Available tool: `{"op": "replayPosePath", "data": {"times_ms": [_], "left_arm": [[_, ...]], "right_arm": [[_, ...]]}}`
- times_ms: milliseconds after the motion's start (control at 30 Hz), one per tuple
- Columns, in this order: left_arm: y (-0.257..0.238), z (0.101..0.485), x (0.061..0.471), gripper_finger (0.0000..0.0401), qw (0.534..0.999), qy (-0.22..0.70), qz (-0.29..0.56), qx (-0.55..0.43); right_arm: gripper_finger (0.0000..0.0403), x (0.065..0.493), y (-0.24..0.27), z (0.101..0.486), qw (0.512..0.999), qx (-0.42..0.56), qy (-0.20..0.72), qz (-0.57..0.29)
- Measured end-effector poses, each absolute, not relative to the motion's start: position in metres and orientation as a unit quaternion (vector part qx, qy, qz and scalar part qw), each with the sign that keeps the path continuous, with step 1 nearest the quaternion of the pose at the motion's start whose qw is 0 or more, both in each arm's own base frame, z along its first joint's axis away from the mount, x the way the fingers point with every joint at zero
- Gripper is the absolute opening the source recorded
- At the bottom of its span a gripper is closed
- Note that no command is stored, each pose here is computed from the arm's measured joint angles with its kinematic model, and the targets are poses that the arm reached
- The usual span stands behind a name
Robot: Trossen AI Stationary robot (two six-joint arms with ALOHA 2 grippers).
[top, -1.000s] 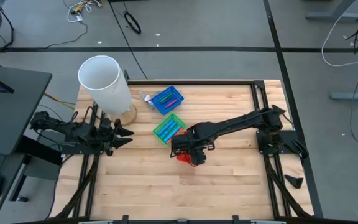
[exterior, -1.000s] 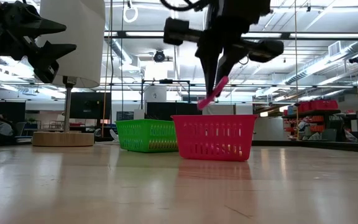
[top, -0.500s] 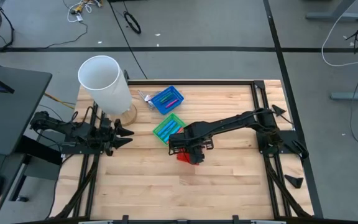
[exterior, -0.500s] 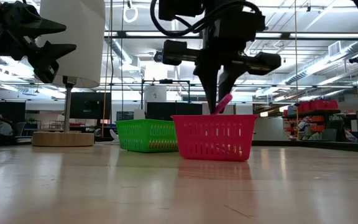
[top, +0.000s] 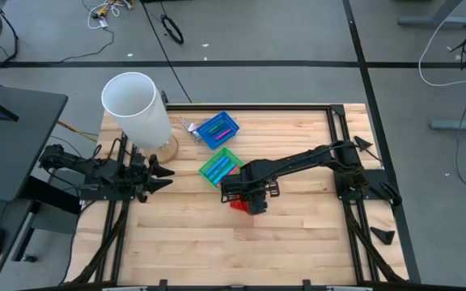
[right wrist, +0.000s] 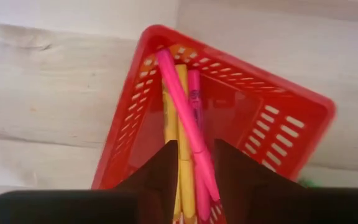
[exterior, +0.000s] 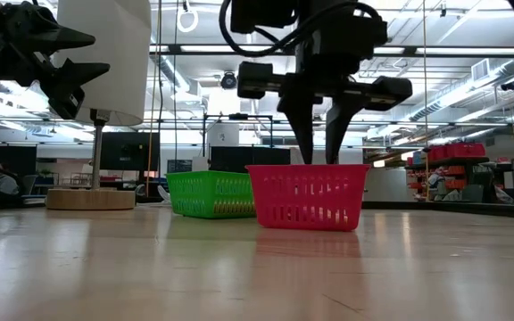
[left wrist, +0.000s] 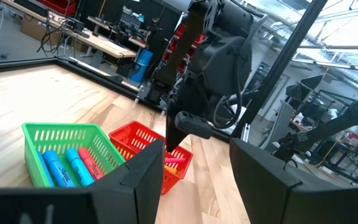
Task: Pick & Place Markers
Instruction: Return to Home Position
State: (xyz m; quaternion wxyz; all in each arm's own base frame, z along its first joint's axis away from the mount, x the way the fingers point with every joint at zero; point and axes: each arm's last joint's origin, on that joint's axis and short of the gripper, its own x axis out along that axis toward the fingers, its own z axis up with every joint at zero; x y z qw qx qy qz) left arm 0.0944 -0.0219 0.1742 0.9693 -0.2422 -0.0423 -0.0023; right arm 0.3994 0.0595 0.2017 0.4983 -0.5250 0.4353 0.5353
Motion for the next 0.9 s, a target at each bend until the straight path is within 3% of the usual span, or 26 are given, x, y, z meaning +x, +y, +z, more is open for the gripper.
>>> {"op": "replayPosePath", "data": {"times_ms": [100,200,433,600,900], "left_arm": [[-0.022,0.174,0.094,0.0188,0.969,-0.042,-0.002,-0.242],[-0.022,0.174,0.094,0.0188,0.969,-0.042,-0.002,-0.242],[-0.022,0.174,0.094,0.0188,0.969,-0.042,-0.002,-0.242],[-0.022,0.174,0.094,0.0188,0.969,-0.043,-0.002,-0.243],[-0.022,0.174,0.094,0.0188,0.969,-0.043,-0.002,-0.243]], "right_arm": [[0.0105,0.398,0.058,0.208,0.518,-0.520,0.438,0.518],[0.0103,0.395,0.051,0.219,0.571,-0.507,0.446,0.468],[0.0104,0.369,0.023,0.247,0.773,-0.379,0.431,0.269],[0.0105,0.338,0.003,0.265,0.891,-0.252,0.352,0.136],[0.0105,0.267,-0.025,0.271,0.974,-0.141,0.178,0.009]]}}
